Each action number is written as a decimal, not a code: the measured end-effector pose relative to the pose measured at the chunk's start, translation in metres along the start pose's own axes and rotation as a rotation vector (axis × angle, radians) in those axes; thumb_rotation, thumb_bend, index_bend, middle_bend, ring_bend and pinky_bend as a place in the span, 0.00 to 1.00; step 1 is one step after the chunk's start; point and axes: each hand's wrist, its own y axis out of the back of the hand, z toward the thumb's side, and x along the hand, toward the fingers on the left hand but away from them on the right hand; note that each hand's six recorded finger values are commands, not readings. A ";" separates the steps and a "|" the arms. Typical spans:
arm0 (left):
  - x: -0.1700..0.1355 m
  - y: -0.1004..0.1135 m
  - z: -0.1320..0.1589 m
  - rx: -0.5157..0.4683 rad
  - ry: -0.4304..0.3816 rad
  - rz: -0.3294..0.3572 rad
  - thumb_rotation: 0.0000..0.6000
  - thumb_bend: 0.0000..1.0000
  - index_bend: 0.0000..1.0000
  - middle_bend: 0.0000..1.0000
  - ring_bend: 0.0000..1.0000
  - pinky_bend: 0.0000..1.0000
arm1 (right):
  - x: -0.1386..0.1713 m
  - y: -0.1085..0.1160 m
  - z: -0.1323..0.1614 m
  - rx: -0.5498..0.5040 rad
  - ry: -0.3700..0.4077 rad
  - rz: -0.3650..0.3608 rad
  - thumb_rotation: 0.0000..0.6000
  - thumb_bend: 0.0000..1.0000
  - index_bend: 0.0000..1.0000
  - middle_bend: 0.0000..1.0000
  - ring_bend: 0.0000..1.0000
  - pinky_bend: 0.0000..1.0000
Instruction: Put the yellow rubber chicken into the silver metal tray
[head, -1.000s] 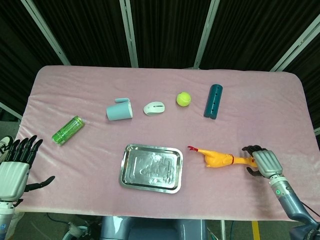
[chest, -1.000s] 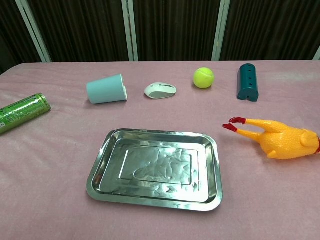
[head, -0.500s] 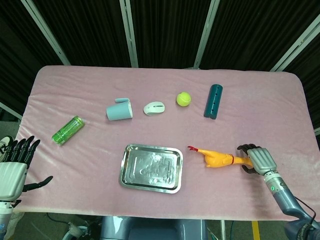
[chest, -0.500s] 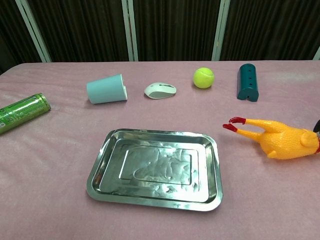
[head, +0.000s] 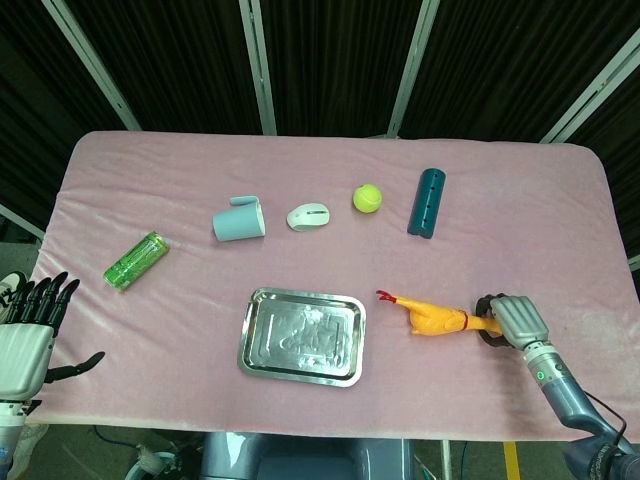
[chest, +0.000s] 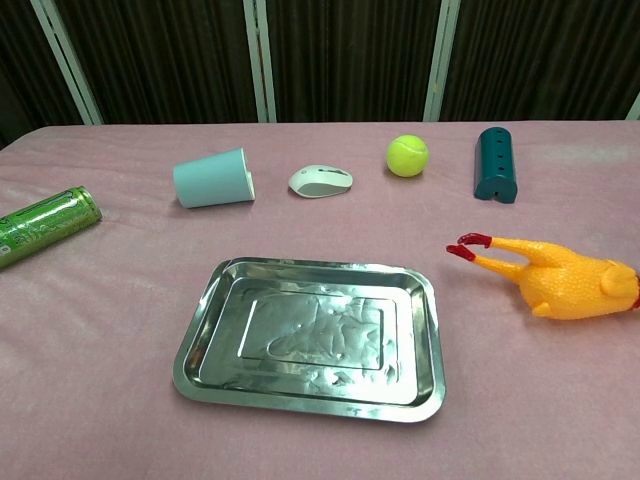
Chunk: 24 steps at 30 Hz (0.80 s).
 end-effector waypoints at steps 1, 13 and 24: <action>0.000 0.000 0.000 0.000 -0.001 0.000 1.00 0.00 0.00 0.00 0.00 0.00 | 0.000 0.001 0.000 -0.004 0.001 -0.004 1.00 0.48 0.60 0.51 0.47 0.58; 0.001 0.000 0.002 0.002 -0.014 -0.003 1.00 0.00 0.00 0.00 0.00 0.00 | -0.001 0.013 0.003 -0.056 0.038 -0.060 1.00 0.79 0.90 0.72 0.69 0.80; 0.012 -0.001 0.014 -0.007 -0.080 -0.020 1.00 0.00 0.00 0.00 0.00 0.00 | 0.005 0.023 0.006 -0.185 0.098 -0.055 1.00 0.89 1.00 0.79 0.76 0.87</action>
